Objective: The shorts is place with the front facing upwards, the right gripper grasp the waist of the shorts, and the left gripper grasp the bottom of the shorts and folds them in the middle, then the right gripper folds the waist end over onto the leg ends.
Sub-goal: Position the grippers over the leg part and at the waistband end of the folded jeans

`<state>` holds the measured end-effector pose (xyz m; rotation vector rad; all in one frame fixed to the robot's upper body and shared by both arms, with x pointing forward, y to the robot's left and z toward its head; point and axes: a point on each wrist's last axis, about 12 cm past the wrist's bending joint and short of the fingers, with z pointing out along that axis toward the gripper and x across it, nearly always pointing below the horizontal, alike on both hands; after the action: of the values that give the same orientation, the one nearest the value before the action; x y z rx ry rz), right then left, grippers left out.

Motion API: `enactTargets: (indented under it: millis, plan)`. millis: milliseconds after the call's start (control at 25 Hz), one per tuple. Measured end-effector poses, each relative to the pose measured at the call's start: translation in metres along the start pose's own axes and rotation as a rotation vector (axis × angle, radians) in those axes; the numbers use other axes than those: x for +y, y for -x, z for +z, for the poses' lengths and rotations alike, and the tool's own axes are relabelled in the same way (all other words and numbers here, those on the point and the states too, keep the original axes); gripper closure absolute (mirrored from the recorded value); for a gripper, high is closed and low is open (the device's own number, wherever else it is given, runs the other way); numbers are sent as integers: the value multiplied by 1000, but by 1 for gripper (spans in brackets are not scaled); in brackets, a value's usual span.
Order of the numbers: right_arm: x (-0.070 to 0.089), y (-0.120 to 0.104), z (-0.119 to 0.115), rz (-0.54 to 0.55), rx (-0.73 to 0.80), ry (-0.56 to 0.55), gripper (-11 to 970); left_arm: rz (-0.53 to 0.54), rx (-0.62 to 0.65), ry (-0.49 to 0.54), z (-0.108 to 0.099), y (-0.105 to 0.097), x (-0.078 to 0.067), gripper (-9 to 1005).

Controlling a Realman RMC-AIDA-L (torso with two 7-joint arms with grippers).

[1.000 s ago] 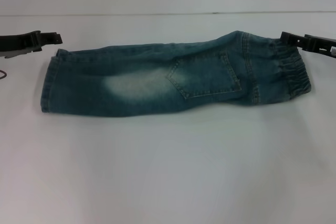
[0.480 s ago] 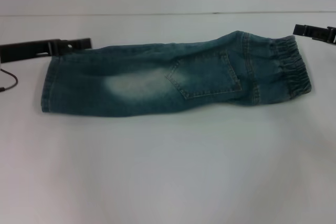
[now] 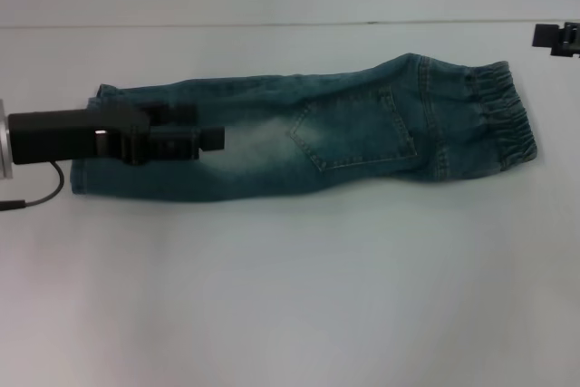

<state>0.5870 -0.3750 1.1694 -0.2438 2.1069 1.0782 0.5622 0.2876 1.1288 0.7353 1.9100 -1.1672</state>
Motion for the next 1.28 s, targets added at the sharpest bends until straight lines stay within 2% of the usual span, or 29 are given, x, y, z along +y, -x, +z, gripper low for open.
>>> enactTargets:
  millis: [200,400,560,760,1080,1280]
  plan:
    - [18,18,-20,27,105,46,118,-9,11,-29,1,-4,-4,108]
    - [27,33,-19,72,236,-68,119,-11,21,-41,3,-6,-6,108]
    - [27,35,-6,70,367,-182,119,-13,22,-44,4,-7,-6,108]
    - [23,37,20,-19,495,-334,118,-13,33,-51,9,-9,-7,109]
    - [15,38,56,-117,501,-475,119,-22,33,-39,12,-13,-7,108]
    - [7,32,76,-136,507,-505,122,-27,32,-28,12,-15,-6,108]
